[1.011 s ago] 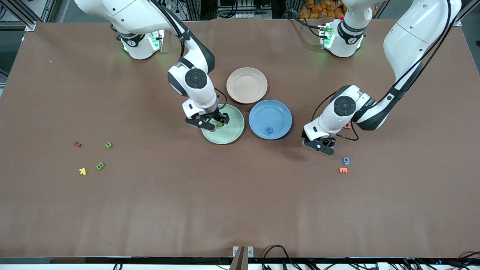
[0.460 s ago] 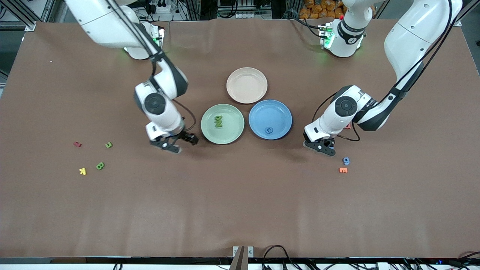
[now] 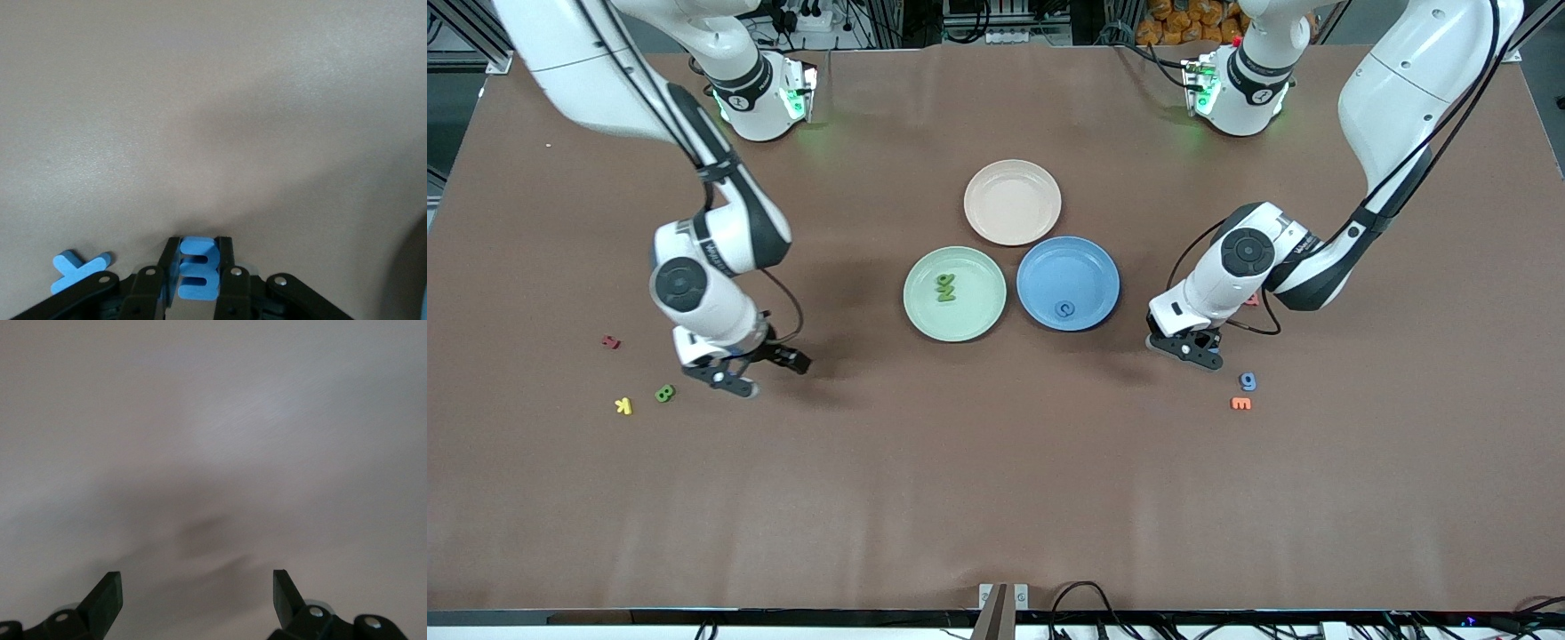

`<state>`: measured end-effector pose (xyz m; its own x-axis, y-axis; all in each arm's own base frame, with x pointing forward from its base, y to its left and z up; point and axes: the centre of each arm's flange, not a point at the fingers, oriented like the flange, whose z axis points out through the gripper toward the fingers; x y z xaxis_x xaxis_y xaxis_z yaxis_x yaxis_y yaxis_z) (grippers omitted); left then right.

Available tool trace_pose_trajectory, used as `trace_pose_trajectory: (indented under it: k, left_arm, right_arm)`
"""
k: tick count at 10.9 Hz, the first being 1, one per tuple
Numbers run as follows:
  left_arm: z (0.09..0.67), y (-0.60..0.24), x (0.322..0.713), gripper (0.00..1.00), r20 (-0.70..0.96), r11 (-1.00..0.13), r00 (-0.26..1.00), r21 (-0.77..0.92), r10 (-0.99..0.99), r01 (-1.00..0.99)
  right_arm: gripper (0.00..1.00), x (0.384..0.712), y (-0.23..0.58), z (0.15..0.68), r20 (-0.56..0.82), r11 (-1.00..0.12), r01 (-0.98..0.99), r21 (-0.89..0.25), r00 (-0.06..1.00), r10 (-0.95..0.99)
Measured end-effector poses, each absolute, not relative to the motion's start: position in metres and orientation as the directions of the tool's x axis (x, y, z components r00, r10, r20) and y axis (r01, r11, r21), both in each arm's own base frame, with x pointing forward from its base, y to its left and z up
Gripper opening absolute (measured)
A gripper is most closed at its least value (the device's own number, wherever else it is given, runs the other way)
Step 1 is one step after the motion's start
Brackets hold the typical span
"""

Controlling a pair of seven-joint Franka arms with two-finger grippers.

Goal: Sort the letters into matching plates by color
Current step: 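Grasp the blue 3 with the left gripper and carry it to the blue plate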

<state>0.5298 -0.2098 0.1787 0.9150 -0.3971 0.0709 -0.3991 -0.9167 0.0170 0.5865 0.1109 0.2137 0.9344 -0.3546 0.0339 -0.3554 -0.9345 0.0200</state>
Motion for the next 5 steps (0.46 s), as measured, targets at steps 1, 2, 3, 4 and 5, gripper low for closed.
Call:
trace_pose_trajectory:
  k: [1,2,3,4,5]
  left_arm:
    - [0.179,-0.210,0.530,0.28,0.068,-0.922,0.920,0.015,-0.386,-0.388]
    - [0.181,-0.213,0.530,0.28,0.063,-0.927,0.926,0.014,-0.373,-0.374]
    - [0.185,-0.220,0.529,0.28,0.065,-0.933,0.931,0.016,-0.358,-0.360]
    - [0.189,-0.227,0.528,0.28,0.065,-0.937,0.936,0.018,-0.347,-0.348]
    - [0.194,-0.233,0.527,0.28,0.059,-0.944,0.943,0.016,-0.328,-0.329]
  right_arm:
    - [1.00,0.590,0.084,0.213,0.032,-0.930,-0.366,0.026,0.931,-0.365]
    - [1.00,0.593,0.056,0.212,0.029,-0.928,-0.372,0.031,0.928,-0.371]
    - [1.00,0.594,0.029,0.212,0.027,-0.927,-0.374,0.033,0.927,-0.373]
    - [1.00,0.594,0.005,0.211,0.025,-0.927,-0.373,0.035,0.928,-0.372]
    - [1.00,0.594,-0.019,0.211,0.022,-0.928,-0.371,0.037,0.929,-0.370]
